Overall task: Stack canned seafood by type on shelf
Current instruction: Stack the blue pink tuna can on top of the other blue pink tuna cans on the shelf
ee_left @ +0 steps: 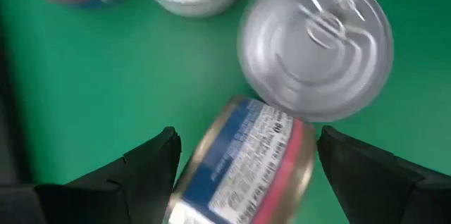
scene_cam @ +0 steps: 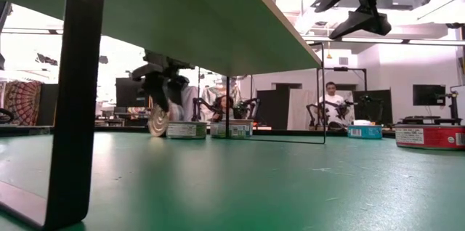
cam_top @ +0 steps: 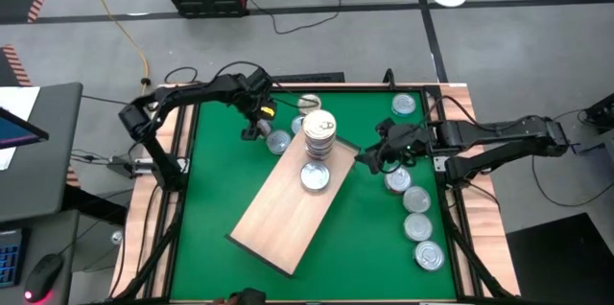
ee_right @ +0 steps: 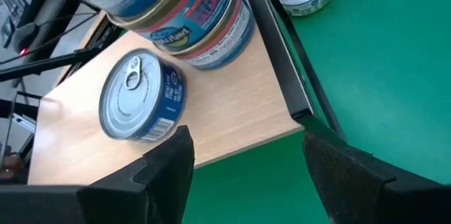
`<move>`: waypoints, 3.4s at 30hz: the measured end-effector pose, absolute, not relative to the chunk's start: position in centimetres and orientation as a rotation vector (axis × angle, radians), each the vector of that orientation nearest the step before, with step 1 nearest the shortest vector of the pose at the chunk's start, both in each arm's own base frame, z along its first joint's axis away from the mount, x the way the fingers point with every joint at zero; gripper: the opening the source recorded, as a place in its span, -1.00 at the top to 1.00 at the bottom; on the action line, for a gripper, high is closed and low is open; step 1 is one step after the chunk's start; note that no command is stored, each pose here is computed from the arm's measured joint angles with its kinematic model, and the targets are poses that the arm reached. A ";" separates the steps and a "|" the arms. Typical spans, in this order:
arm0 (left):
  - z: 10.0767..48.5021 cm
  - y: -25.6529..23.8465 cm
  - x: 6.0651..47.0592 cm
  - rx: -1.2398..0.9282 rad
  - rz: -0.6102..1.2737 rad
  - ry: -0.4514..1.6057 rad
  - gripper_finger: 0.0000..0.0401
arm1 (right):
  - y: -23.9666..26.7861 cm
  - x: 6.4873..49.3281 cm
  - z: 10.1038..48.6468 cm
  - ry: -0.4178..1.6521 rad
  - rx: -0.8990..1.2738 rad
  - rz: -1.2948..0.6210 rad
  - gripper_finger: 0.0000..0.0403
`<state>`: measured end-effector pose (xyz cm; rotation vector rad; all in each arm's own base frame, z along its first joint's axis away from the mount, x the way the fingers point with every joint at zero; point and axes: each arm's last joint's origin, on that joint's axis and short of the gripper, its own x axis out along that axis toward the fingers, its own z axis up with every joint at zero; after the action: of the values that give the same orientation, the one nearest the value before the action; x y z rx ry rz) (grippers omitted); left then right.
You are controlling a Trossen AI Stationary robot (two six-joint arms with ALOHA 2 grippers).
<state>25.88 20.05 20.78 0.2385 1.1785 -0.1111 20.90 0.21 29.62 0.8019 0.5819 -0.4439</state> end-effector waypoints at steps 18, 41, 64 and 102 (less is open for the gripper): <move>20.2 19.1 25.7 0.507 -0.213 1.393 -0.37 | -0.1 21.1 29.9 0.552 0.759 -0.431 -0.42; 24.3 20.0 24.5 0.197 0.111 1.367 0.12 | -0.3 21.1 29.9 0.557 0.717 -0.423 -0.42; 42.8 20.3 24.6 -0.578 0.096 0.470 0.10 | -1.4 18.6 31.4 0.509 0.699 -0.419 -0.42; 43.4 12.5 31.2 -1.084 -0.018 0.489 0.09 | -1.7 18.1 31.9 0.475 0.671 -0.417 -0.42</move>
<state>31.16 12.49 43.39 -1.0839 0.4887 -0.0182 18.12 -1.66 31.87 0.6712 0.4746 -0.4171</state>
